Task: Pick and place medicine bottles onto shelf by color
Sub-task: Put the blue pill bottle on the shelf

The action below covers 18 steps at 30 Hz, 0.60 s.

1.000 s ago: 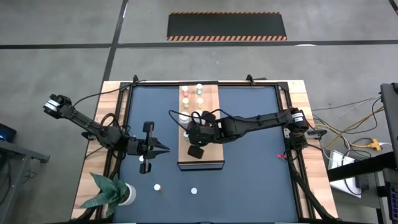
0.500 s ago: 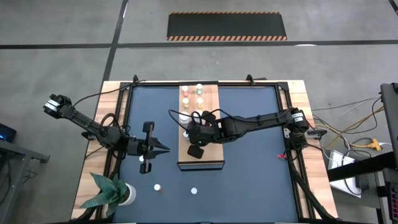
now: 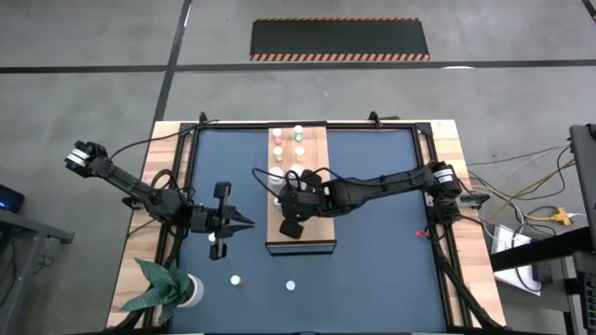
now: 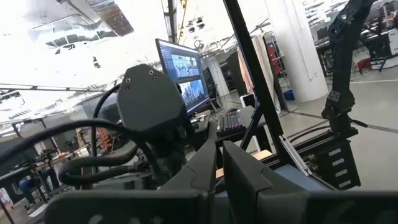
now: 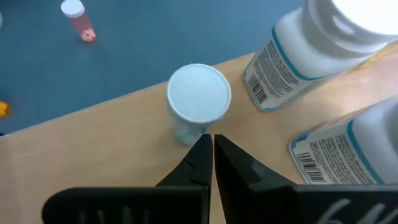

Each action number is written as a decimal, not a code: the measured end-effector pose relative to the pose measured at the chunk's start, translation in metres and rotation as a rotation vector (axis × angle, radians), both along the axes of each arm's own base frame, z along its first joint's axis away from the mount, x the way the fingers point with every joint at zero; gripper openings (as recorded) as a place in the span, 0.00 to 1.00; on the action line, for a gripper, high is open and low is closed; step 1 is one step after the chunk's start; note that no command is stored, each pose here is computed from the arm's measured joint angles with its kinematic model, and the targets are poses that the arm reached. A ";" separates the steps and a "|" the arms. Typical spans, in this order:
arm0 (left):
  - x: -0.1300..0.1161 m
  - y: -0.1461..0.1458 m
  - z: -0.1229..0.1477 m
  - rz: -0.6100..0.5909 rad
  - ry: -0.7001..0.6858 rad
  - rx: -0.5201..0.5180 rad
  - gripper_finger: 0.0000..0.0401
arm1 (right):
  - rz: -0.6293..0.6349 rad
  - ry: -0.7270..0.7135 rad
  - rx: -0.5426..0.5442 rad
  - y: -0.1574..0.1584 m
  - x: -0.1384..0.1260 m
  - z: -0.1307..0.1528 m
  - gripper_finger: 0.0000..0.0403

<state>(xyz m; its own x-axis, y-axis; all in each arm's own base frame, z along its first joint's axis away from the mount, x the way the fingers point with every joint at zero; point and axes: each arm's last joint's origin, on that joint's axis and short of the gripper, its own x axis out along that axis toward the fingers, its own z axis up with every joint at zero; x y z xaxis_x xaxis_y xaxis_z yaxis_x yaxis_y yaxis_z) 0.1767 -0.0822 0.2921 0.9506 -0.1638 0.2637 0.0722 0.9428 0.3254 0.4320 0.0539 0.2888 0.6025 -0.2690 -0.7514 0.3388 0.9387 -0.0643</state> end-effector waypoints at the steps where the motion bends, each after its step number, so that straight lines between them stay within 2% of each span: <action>1: 0.000 0.000 0.000 0.000 0.000 0.000 0.03 | 0.000 -0.003 0.000 0.000 0.000 0.000 0.02; 18: 0.000 0.000 0.000 0.000 -0.002 -0.001 0.03 | 0.003 -0.010 -0.001 0.001 0.006 -0.007 0.02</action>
